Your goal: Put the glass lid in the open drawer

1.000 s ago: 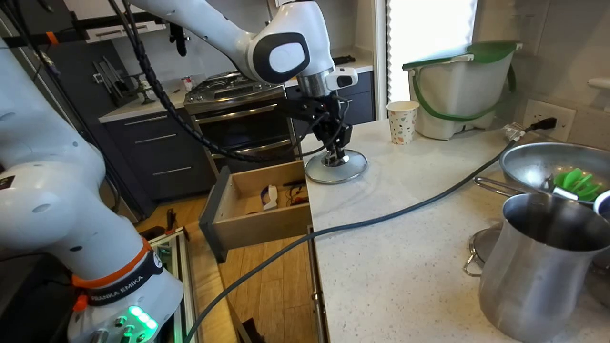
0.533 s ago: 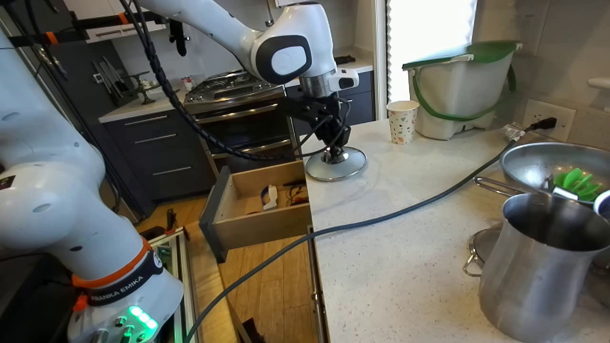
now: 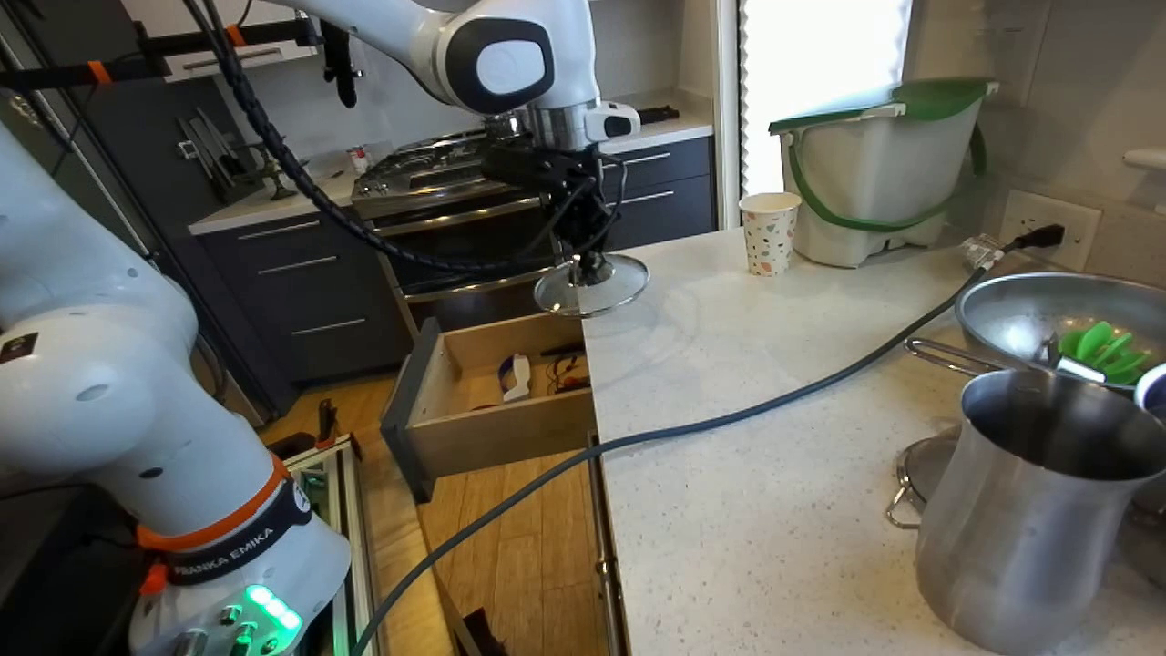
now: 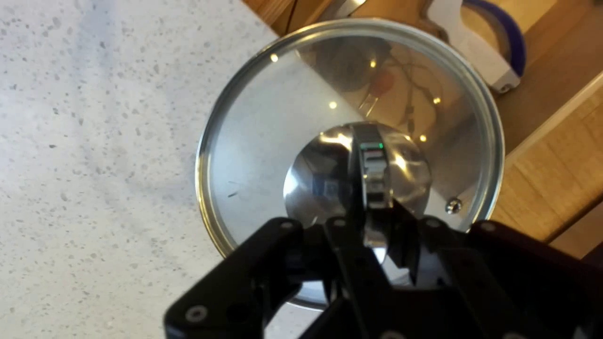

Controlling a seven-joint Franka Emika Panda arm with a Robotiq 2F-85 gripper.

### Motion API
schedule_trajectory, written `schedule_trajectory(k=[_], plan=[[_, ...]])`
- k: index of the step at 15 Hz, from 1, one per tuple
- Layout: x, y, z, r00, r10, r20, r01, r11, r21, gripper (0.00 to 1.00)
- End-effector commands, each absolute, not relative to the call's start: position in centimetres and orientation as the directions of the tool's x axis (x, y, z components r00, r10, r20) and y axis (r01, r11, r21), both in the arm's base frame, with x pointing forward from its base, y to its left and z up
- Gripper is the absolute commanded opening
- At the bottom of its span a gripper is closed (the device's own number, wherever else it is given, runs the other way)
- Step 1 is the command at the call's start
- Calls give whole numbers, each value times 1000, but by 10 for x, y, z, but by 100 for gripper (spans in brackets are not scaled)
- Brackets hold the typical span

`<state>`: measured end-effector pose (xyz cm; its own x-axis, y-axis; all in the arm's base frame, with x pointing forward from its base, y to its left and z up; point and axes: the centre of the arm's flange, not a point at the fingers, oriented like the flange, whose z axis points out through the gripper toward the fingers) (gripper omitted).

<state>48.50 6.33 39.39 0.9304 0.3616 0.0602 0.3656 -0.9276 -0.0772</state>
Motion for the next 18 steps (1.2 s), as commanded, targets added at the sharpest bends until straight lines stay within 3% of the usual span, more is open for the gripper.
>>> schedule_trajectory(k=[1, 9, 18], plan=[[441, 95, 412, 885, 464, 29, 465, -878, -112, 2], [388, 158, 360, 753, 652, -93, 637, -757, -146, 2], [401, 155, 269, 722, 690, -49, 683, -722, -110, 2]])
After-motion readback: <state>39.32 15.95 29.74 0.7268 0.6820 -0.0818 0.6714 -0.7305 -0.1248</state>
